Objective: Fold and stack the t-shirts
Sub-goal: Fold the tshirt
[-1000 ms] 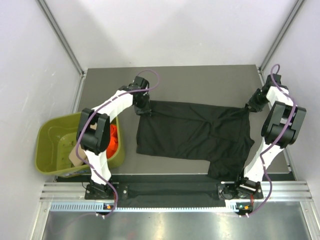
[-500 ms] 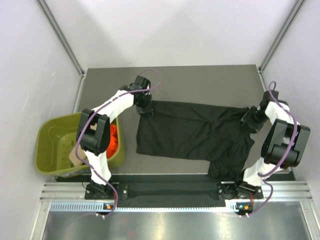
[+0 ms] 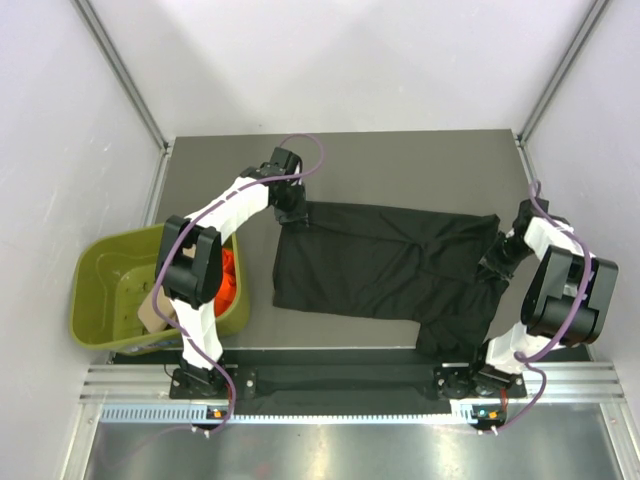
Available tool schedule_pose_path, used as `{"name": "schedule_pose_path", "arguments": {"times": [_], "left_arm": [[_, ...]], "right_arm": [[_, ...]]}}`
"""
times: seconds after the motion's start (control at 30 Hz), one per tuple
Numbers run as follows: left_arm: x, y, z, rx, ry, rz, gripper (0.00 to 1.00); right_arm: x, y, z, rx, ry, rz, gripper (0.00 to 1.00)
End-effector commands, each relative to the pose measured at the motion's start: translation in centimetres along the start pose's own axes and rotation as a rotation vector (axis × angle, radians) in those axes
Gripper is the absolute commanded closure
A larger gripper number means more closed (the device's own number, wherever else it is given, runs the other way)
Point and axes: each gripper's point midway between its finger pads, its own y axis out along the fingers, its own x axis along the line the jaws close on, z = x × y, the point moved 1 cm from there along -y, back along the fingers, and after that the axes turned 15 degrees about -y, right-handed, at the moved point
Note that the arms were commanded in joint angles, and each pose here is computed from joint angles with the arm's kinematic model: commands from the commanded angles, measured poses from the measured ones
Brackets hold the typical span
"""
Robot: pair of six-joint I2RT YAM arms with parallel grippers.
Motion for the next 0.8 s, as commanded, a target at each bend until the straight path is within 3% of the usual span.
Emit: {"name": "schedule_pose_path", "arguments": {"times": [0.0, 0.37, 0.57, 0.7, 0.77], "left_arm": [[-1.1, -0.9, -0.9, -0.029, 0.001, 0.034, 0.67], [-0.9, -1.0, -0.7, -0.029, -0.010, 0.029, 0.67], [-1.0, -0.9, -0.7, -0.028, -0.012, 0.030, 0.67], [-1.0, -0.8, -0.8, -0.028, -0.012, 0.030, 0.67], [-1.1, -0.8, -0.8, -0.030, -0.013, 0.033, 0.67]], "right_arm": [[0.3, 0.6, -0.4, -0.020, -0.018, -0.014, 0.77], [0.0, 2.2, -0.2, 0.010, -0.015, -0.014, 0.77], [0.3, 2.1, -0.1, 0.011, -0.011, -0.031, 0.87], [0.3, 1.5, -0.1, 0.006, -0.010, -0.028, 1.00], [0.1, 1.2, 0.2, 0.019, -0.006, -0.011, 1.00]]}}
